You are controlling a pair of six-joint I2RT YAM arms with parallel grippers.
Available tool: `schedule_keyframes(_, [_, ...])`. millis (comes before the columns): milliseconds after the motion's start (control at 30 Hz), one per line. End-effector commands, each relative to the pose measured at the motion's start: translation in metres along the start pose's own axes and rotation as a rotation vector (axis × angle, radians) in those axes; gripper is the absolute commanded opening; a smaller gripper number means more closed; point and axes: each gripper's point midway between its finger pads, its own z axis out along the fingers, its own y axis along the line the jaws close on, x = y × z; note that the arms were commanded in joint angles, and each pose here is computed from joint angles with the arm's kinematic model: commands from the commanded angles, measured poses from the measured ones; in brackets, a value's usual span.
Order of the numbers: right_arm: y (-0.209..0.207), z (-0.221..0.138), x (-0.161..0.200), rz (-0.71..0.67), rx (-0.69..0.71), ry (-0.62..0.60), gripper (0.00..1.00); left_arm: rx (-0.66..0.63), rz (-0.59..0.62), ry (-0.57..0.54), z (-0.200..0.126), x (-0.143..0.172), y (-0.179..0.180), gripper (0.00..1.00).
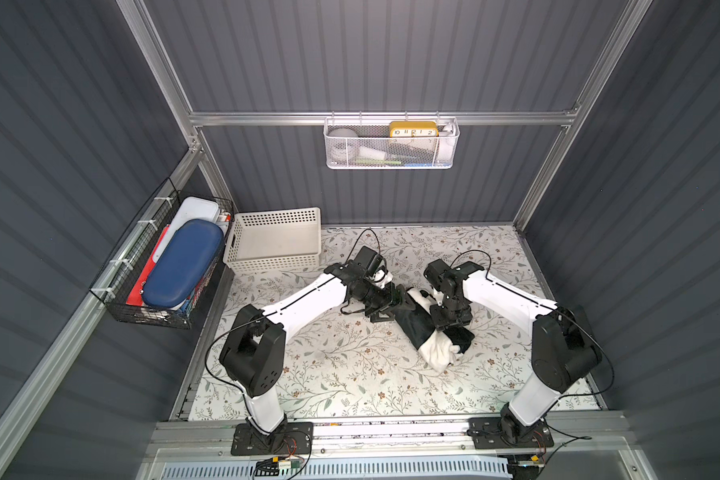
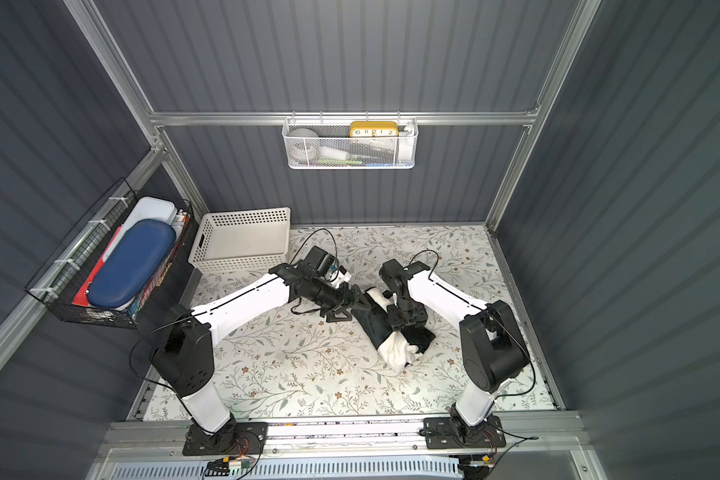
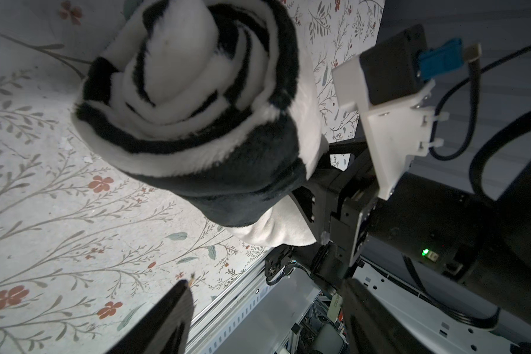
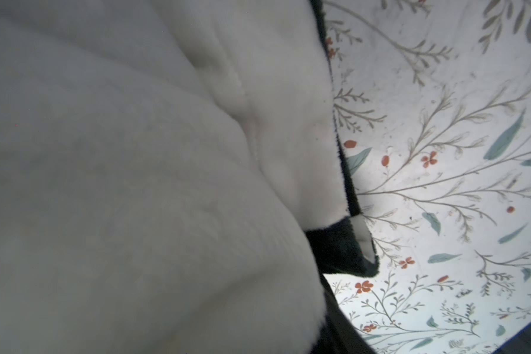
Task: Roll up the pillowcase
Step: Roll the pillowcase at the center of the board.
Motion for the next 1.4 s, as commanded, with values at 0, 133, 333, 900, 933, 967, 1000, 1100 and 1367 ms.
schedule_keyframes(0, [-0.005,0.003,-0.006,0.032,-0.003,0.001,0.57,0.025,0.017,0.035,0.011,0.001,-0.011,0.8])
schedule_keyframes(133, [0.002,-0.014,-0.009,0.019,-0.06,-0.049,0.68,0.025,0.027,0.047,0.022,-0.007,-0.012,0.8])
schedule_keyframes(333, [-0.005,-0.028,-0.009,-0.002,-0.032,-0.086,0.71,-0.028,0.046,0.057,0.04,-0.031,-0.009,0.79])
schedule_keyframes(900, [-0.051,-0.009,-0.013,0.06,0.233,-0.054,0.69,0.026,0.071,0.058,0.069,-0.071,-0.036,0.79])
schedule_keyframes(933, [-0.051,-0.008,-0.014,0.065,0.236,-0.055,0.69,0.033,0.075,0.063,0.073,-0.072,-0.037,0.79])
schedule_keyframes(967, [-0.053,-0.008,-0.015,0.071,0.243,-0.058,0.68,0.036,0.075,0.066,0.076,-0.073,-0.038,0.79])
schedule_keyframes(1000, [-0.052,-0.006,-0.016,0.073,0.242,-0.057,0.68,0.035,0.075,0.067,0.078,-0.074,-0.037,0.79])
schedule_keyframes(1100, [-0.057,0.0,-0.013,0.081,0.275,-0.029,0.67,0.025,0.065,0.066,0.085,-0.077,-0.031,0.79])
schedule_keyframes(1367, [-0.062,-0.003,-0.011,0.107,0.299,-0.047,0.65,0.024,0.051,0.073,0.095,-0.083,-0.025,0.79])
